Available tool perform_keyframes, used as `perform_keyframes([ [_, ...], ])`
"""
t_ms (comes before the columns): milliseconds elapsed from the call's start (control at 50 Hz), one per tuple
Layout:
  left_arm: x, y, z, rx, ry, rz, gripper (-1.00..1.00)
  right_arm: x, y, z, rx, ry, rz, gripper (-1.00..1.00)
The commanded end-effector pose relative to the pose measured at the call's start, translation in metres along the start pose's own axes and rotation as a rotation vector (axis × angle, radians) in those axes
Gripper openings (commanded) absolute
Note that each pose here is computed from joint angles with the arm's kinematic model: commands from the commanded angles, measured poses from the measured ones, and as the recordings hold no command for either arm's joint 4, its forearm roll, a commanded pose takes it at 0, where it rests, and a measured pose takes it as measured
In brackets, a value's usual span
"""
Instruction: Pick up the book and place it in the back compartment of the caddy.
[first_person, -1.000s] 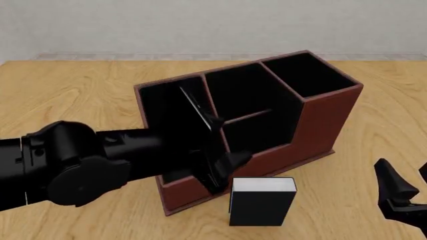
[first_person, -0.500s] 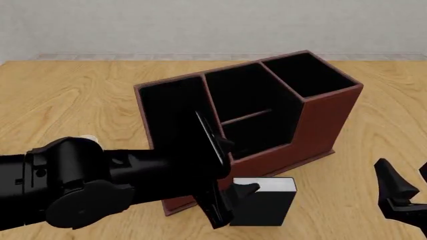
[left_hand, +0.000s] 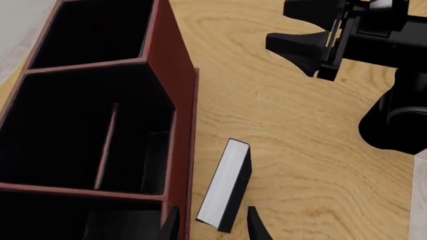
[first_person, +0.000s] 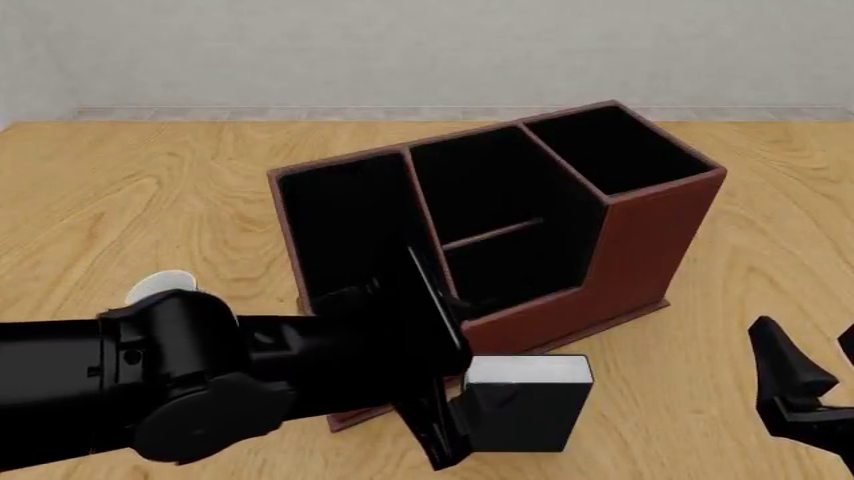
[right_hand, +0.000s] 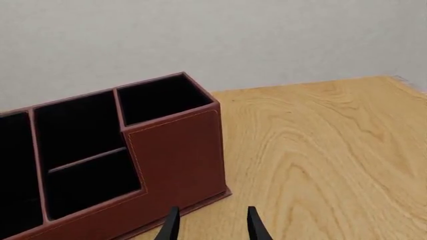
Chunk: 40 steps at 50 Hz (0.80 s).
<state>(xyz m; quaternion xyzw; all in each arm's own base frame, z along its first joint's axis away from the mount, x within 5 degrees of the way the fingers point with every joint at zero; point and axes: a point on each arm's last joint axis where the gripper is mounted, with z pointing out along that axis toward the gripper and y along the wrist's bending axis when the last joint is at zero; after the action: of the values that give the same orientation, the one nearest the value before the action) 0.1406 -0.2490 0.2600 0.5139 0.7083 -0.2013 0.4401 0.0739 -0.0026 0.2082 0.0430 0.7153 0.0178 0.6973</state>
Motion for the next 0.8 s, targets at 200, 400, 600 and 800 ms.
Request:
perform_keyframes([
  [200, 0.002, 0.001, 0.013, 0.003, 0.034, -0.015, 1.0, 0.0, 0.0, -0.002, 0.0, -0.005, -0.003, 1.0],
  [400, 0.005, -0.002, 0.018, 0.015, 0.057, -0.007, 1.0, 0.0, 0.0, -0.002, 0.001, -0.005, -0.003, 1.0],
  [600, 0.006, -0.005, 0.024, 0.025, 0.08, -0.011, 1.0, 0.001, 0.0, 0.001, 0.002, 0.008, 0.005, 1.0],
  [800, 0.008, -0.003, 0.031, 0.023, 0.105, -0.017, 1.0, 0.0, 0.0, -0.001, 0.002, -0.004, -0.002, 1.0],
])
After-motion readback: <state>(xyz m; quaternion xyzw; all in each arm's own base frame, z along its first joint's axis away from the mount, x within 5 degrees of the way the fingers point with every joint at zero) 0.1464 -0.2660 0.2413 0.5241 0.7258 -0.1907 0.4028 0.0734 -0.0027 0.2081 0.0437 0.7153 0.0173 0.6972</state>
